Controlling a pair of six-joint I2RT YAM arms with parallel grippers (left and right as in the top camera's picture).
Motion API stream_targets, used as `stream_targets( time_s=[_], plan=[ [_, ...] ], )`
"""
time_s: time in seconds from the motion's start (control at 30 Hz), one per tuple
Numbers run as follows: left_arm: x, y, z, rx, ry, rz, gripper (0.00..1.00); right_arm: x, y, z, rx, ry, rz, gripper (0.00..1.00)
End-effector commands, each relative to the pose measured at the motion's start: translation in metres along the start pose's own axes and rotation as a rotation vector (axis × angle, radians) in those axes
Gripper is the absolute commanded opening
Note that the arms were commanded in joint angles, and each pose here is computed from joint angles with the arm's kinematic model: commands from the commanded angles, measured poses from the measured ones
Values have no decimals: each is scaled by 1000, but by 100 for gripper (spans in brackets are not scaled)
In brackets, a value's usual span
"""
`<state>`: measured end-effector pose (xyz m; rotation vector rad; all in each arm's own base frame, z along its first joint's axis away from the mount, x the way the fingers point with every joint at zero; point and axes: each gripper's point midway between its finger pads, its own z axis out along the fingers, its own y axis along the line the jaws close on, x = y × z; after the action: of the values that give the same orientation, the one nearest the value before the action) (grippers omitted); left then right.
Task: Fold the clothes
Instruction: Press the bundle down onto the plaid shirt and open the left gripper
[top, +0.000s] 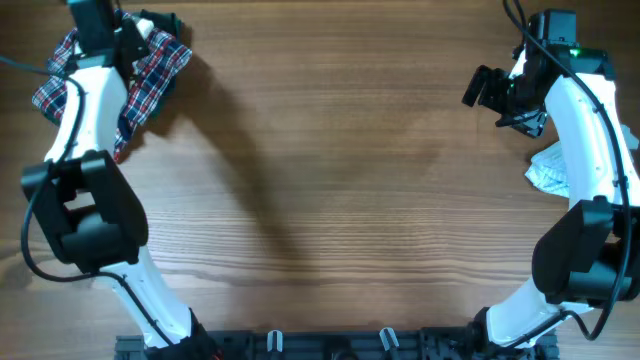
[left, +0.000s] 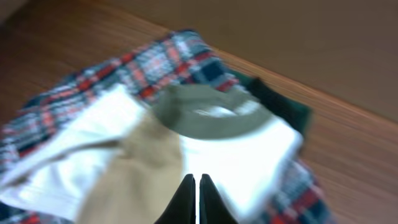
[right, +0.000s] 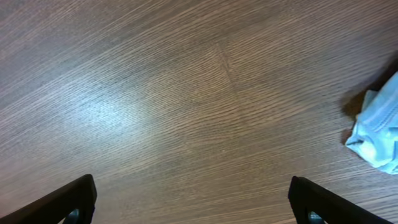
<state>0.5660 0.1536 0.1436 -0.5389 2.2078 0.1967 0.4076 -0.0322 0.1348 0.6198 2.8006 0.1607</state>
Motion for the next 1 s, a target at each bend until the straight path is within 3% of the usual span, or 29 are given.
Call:
stream_targets(
  time_s=[0.0, 0.33, 0.43, 0.53, 0.67, 0.83, 0.97],
  plan=[
    [9, 21, 21, -16, 14, -42, 4, -2, 9, -13, -49, -20, -25, 100],
    [51, 32, 67, -50, 76, -14, 4, 3, 10, -13, -53, 1, -22, 100],
    [21, 40, 51, -103, -5, -24, 4, 4, 9, -13, -52, 5, -22, 100],
    [-20, 38, 20, -90, -105, -41, 4, 3, 9, -13, -52, 4, -22, 100],
    [-49, 30, -13, -54, -164, -50, 4, 3, 9, -13, -52, 4, -21, 100],
    [-12, -10, -9, 87, -21, -28, 4, 3, 10, -13, -53, 2, -21, 100],
    [24, -21, 9, 89, 77, -33, 4, 4, 9, -13, -52, 5, -21, 100]
  ],
)
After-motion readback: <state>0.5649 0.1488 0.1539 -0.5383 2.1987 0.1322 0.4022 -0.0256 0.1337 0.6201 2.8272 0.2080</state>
